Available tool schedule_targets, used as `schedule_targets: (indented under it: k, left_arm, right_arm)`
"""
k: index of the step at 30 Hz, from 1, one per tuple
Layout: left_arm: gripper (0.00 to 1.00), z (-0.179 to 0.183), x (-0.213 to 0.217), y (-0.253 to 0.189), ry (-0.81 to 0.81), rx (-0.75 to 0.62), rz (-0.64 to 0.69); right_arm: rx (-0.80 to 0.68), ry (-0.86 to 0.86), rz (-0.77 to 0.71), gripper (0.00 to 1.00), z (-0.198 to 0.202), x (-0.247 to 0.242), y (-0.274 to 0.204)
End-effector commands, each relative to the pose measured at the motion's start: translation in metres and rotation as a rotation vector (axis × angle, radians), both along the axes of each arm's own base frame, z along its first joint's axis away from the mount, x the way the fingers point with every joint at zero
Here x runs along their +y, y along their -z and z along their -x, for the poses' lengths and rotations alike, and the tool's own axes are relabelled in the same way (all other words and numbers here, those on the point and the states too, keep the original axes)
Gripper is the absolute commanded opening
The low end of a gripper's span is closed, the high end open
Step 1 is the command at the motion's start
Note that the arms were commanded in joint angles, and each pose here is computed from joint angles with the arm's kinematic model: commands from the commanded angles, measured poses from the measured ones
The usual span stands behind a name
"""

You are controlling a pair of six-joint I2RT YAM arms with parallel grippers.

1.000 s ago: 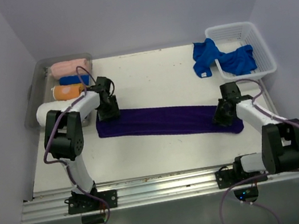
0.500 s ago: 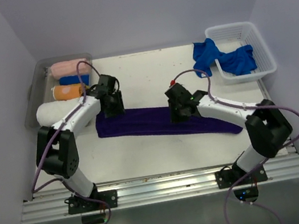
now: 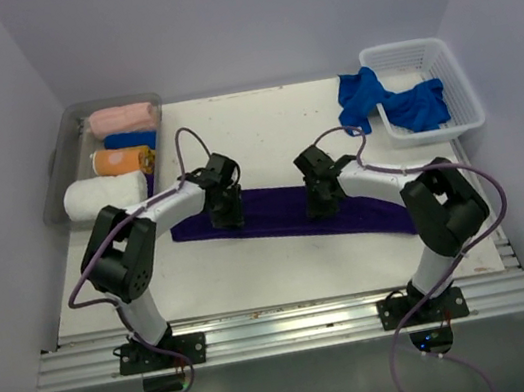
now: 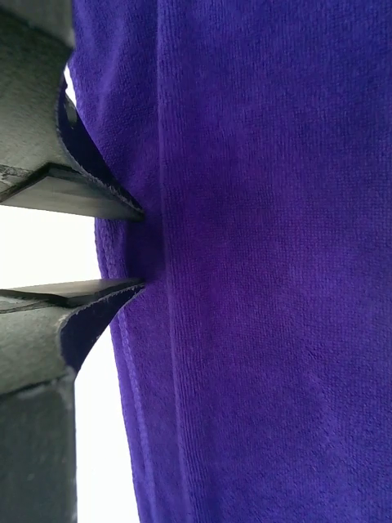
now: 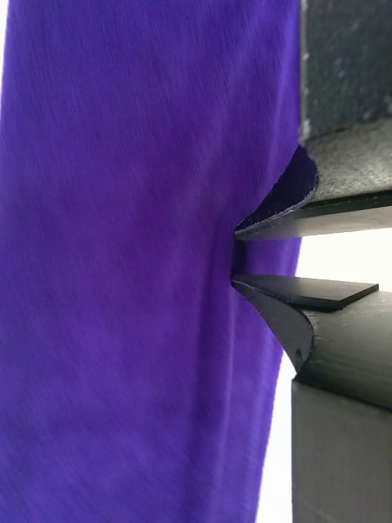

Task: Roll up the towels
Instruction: Fold the towel

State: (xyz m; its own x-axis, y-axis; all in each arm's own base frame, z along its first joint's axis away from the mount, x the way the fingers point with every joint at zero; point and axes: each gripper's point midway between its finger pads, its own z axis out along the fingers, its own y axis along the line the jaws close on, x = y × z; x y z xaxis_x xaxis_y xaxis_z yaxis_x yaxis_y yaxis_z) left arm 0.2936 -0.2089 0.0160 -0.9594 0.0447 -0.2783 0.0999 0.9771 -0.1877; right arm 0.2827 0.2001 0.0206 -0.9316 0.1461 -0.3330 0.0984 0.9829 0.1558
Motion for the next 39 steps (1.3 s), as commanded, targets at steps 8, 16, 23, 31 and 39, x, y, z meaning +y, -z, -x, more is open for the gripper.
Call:
schedule_targets:
  k: [8,16,23,31,39]
  left_arm:
    - [0.39,0.046,0.027,0.01,0.056,0.087,-0.058]
    - [0.39,0.058,0.045,-0.012,0.109,0.081,-0.114]
    - [0.4,0.007,0.019,-0.067,0.11,-0.066,-0.055]
    - [0.4,-0.021,0.016,-0.056,0.039,-0.072,-0.074]
    - [0.4,-0.019,0.038,-0.033,-0.016,-0.026,-0.068]
  right_arm:
    - [0.019,0.121,0.02,0.28,-0.009,-0.056,0.008]
    - [-0.061,0.08,0.01,0.3,0.009,-0.071,-0.042]
    - [-0.072,0.192,0.105,0.32,0.013,-0.13,-0.048]
    - [-0.023,0.45,0.002,0.41,0.028,-0.214,-0.03]
    - [0.01,0.517,-0.091,0.46,0.021,-0.224,-0.012]
